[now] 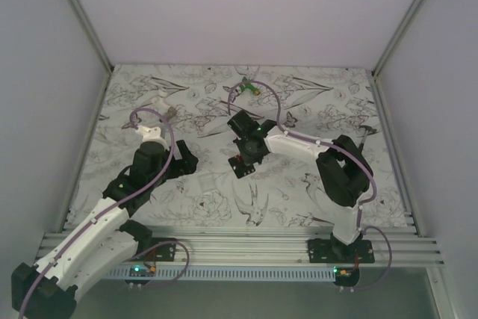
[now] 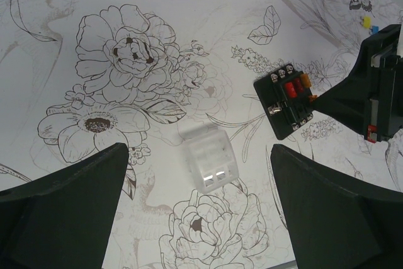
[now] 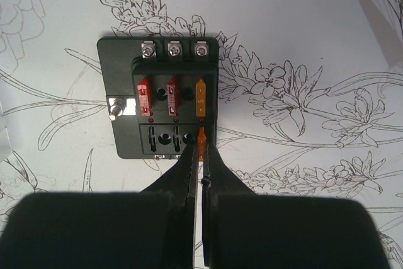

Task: Snap on the fuse box
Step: Install the fuse at the fuse box base.

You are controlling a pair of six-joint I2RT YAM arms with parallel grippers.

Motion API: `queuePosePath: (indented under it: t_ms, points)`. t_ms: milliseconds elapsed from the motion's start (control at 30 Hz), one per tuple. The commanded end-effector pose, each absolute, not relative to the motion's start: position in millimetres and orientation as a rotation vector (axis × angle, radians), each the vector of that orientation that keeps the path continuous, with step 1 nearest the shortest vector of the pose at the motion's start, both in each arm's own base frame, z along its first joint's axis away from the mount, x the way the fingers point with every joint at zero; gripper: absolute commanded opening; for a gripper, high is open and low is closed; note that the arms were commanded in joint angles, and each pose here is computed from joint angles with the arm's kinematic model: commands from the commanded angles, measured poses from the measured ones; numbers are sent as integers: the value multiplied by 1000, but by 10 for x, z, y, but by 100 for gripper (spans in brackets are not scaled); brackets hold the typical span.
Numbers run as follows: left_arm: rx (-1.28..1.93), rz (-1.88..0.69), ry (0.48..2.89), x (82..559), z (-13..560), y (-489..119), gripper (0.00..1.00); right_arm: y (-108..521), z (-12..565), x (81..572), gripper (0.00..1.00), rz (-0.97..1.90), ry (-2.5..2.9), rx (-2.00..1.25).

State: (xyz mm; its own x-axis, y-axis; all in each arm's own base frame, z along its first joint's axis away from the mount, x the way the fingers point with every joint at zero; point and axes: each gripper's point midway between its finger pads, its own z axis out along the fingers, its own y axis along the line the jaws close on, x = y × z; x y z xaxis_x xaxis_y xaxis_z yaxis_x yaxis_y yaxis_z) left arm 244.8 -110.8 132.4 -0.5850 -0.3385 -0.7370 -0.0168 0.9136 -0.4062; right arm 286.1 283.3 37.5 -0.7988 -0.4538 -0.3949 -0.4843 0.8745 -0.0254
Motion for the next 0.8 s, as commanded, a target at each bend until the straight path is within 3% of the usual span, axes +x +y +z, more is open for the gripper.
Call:
queuePosePath:
  t_ms: [0,333,767]
  points:
    - [-263,-449,2161,2447,1374,-1095,100,2660,165,2710,0,21,2764,-756]
    - [-261,-449,2159,2452,1383,-1096,100,2073,204,2153,0,-150,2931,-879]
    - [-261,-449,2161,2446,1374,-1094,100,2147,-373,2148,0,-172,3007,-935]
